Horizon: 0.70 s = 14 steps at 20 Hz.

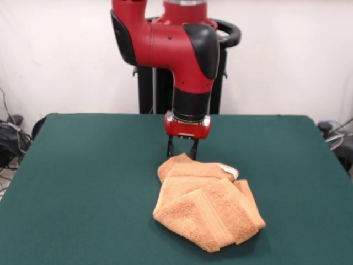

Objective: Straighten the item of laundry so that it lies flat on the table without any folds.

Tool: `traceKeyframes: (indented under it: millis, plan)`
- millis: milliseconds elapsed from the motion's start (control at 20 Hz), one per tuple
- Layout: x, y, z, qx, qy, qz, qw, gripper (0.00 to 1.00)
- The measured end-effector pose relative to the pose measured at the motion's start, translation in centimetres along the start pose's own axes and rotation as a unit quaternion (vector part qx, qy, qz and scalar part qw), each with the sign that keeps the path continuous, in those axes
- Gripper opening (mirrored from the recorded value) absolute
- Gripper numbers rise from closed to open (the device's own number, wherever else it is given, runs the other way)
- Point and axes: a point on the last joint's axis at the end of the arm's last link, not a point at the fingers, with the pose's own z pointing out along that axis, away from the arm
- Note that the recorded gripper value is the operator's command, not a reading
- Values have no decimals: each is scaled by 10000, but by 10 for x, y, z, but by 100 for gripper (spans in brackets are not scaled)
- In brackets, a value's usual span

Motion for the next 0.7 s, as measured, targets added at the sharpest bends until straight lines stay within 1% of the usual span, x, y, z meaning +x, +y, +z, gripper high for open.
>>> traceKeyframes:
  millis: [300,700]
  plan:
    - [-1,2,0,59,-10,-79,10000,100]
    - [-1,3,0,85,-16,-110,9999,100]
